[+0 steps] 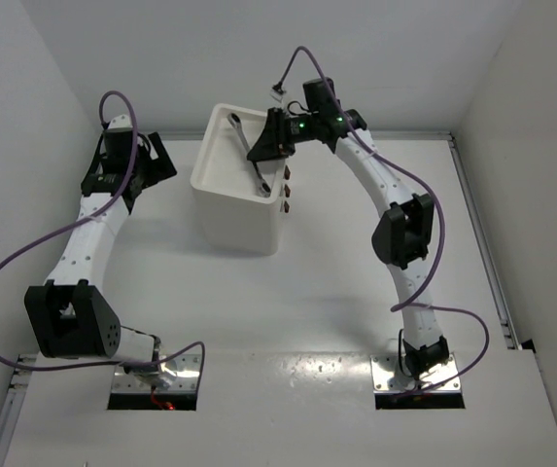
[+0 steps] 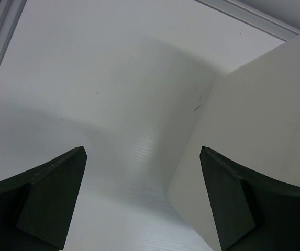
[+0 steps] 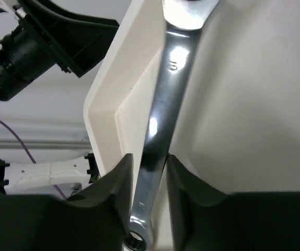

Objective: Sort the tools into containers

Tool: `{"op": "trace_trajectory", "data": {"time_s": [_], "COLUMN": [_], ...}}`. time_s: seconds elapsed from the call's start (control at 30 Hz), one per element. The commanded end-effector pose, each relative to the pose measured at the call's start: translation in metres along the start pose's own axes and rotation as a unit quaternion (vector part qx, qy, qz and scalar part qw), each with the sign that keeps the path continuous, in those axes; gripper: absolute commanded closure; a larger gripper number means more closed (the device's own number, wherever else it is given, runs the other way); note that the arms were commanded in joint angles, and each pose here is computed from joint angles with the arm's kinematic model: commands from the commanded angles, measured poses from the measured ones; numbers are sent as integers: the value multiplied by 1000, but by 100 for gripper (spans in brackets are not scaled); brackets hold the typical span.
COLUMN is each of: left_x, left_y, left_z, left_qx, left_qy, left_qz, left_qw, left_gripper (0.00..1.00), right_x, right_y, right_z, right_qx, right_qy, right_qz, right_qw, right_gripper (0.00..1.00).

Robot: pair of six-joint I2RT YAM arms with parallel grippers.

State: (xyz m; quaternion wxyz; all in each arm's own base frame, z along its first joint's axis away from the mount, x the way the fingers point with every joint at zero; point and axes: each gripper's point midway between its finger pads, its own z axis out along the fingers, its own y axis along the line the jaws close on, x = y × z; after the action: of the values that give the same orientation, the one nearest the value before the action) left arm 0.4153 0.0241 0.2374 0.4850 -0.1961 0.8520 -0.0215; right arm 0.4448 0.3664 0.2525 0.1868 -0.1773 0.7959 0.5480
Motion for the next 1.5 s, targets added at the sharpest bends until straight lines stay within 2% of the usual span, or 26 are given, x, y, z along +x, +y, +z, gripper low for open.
{"op": "trace_trajectory", "data": {"time_s": [0.0, 0.07, 0.1, 0.17, 0.27, 0.37, 0.43, 0.5, 0.6, 0.63, 0.7, 0.73, 0.77, 0.8, 0.83, 0.87, 0.9, 0.97, 1.0, 1.07, 1.1, 1.2, 1.47], "left_x": [-11, -11, -11, -11, -8, -4, -4, -8, -17, -17, -21, -24, -25, -28, -23, -26, -20, -16, -10, -5, -4, 1, 5], "left_y": [0, 0, 0, 0, -1, -2, -4, -5, -1, 0, 4, 7, 8, 9, 11, 9, 13, 11, 14, 18, 18, 20, 22], "left_z": [-6, -6, -6, -6, -3, 0, 0, 2, 1, 1, -2, -5, -5, -9, -8, -11, -13, -14, -15, -16, -15, -13, -12], "left_qx": [7, 7, 7, 7, 10, 13, 17, 19, 7, -3, -15, -21, -30, -32, -35, -35, -43, -39, -40, -47, -47, -48, -50], "left_qy": [-19, -19, -19, -19, -13, -6, -5, -10, -25, -28, -37, -44, -47, -54, -48, -54, -52, -52, -48, -46, -47, -41, -36], "left_qz": [-8, -8, -8, -8, -8, -7, -7, -3, 1, 3, 7, 12, 14, 12, 20, 26, 26, 28, 29, 30, 30, 31, 42], "left_qw": [1000, 1000, 1000, 1000, 1000, 1000, 1000, 1000, 1000, 1000, 999, 999, 998, 998, 998, 998, 997, 997, 998, 997, 997, 998, 997], "left_gripper": [4, 4, 4, 4, 4, 4, 4, 4, 4, 4, 4, 2, 2, 2, 2, 1, 1, 1, 1, 1, 1, 1, 1], "right_x": [-24, -25, -27, -32, -40, -53, -68, -77, -97, -107, -105, -82, -68, -51, -4, 19, 72, 114, 156, 185, 218, 264, 287], "right_y": [19, 14, 12, 16, 29, 47, 59, 73, 44, 39, 4, -30, -45, -61, -86, -95, -123, -139, -156, -155, -163, -180, -227], "right_z": [-2, 0, 0, -2, -8, -21, -44, -72, -129, -170, -212, -239, -259, -282, -290, -324, -329, -363, -368, -391, -388, -389, -374], "right_qx": [-24, -20, -14, -7, -16, -27, -10, 13, 122, 168, 264, 318, 358, 408, 431, 464, 470, 498, 510, 530, 517, 506, 492], "right_qy": [-35, -37, -41, -53, -69, -95, -129, -155, -207, -231, -234, -199, -163, -134, -58, -21, 44, 86, 132, 148, 176, 205, 204], "right_qz": [-63, -55, -55, -64, -84, -113, -144, -163, -170, -196, -196, -155, -179, -170, -123, -137, -89, -92, -66, -73, -48, -17, 17], "right_qw": [997, 998, 998, 997, 994, 989, 981, 974, 956, 938, 915, 914, 902, 887, 892, 875, 877, 858, 847, 832, 837, 838, 846], "right_gripper": [67, 43, 34, 26, 25, 28, 35, 36, 40, 41, 49, 55, 56, 59, 61, 64, 64, 63, 60, 58, 57, 54, 51]}}
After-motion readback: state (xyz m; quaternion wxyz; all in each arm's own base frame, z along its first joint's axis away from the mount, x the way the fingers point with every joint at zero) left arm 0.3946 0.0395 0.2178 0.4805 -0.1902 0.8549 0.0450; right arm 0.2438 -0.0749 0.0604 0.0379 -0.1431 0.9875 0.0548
